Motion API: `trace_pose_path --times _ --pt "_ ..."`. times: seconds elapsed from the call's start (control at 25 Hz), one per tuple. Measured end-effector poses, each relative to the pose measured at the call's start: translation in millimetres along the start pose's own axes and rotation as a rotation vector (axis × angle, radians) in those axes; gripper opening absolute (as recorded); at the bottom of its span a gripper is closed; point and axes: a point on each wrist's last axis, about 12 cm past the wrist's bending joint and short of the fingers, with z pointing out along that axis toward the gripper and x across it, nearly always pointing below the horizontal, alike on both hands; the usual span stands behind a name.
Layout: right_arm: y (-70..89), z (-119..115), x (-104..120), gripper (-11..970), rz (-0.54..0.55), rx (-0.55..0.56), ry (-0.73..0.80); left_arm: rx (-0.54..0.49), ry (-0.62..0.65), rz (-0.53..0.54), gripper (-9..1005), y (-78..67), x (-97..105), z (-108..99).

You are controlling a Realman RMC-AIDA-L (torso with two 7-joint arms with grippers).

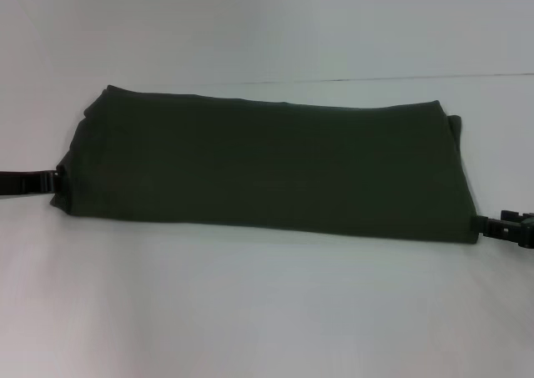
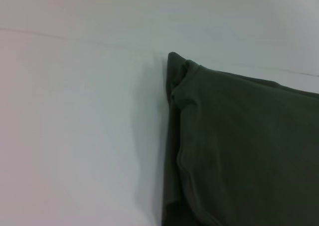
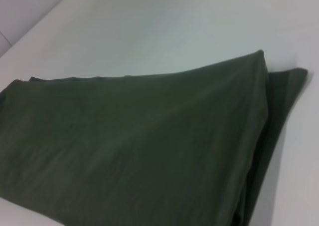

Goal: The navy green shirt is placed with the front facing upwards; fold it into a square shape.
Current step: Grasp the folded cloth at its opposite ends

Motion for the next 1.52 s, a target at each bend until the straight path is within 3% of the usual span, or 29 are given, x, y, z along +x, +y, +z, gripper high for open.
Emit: trace_pose_path --times 1.12,1.52 --pt "9.0 19 -16 808 0.030 -0.016 0.096 -0.011 -0.017 0.011 25 -1.2 -4 1" --pt "12.4 25 -16 669 0.029 -0.029 0.137 -0.018 -0.022 0.016 25 -0.6 -5 1"
